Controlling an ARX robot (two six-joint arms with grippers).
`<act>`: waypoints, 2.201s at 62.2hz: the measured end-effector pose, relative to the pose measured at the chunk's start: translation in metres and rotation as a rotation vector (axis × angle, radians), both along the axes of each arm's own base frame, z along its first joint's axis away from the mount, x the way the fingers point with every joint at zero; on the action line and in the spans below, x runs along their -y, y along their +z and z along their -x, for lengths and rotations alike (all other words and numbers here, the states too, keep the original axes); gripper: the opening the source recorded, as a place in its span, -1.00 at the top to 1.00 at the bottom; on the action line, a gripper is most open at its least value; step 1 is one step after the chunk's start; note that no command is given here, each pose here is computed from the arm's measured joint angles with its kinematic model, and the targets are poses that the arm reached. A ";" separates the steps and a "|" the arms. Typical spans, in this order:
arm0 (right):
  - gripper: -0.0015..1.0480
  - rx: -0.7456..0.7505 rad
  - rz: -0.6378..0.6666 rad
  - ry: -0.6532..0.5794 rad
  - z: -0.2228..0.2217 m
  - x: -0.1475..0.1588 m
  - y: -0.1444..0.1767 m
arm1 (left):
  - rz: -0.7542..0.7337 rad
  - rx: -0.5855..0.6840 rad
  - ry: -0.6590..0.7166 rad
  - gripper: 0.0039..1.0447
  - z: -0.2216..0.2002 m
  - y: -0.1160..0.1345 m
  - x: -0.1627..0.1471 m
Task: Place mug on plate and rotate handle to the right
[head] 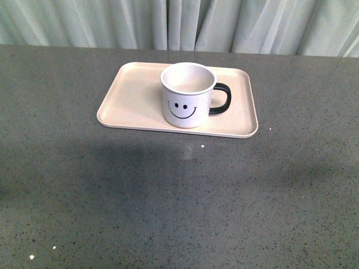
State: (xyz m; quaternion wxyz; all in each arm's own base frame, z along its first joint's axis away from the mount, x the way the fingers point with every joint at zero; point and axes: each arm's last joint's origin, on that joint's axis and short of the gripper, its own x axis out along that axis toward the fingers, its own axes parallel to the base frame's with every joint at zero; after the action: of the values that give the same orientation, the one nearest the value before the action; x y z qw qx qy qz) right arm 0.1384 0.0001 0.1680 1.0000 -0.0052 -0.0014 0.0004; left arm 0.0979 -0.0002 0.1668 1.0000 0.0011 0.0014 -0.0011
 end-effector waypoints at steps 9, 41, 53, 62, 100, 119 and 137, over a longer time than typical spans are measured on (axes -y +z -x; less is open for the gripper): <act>0.97 0.007 0.000 0.000 0.006 0.000 0.002 | 0.000 0.000 0.000 -0.83 0.000 0.000 0.000; 0.97 0.018 0.000 0.000 0.023 0.000 0.005 | 0.000 0.000 0.000 -0.83 0.000 0.000 0.000; 0.97 0.017 0.000 0.000 0.027 0.000 0.005 | 0.000 0.000 0.000 -0.83 0.000 0.000 0.000; 0.97 0.017 0.000 0.000 0.029 0.000 0.005 | 0.000 0.000 0.000 -0.83 0.000 0.000 0.000; 0.36 0.013 0.000 0.000 0.041 0.000 0.002 | 0.000 0.000 0.000 -0.83 0.000 0.000 0.000; -0.68 0.013 0.000 0.000 0.041 0.000 0.002 | 0.000 0.000 0.000 -0.83 0.000 0.000 0.000; -0.82 0.014 0.000 0.000 0.041 0.000 0.002 | 0.000 0.000 0.000 -0.83 0.000 0.000 0.000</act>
State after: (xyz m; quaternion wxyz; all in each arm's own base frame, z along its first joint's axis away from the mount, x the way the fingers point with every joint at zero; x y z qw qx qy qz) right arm 0.0969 0.0000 0.1698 1.0000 -0.0051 -0.0083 0.0001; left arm 0.0979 -0.0002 0.1668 1.0000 0.0011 0.0014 -0.0011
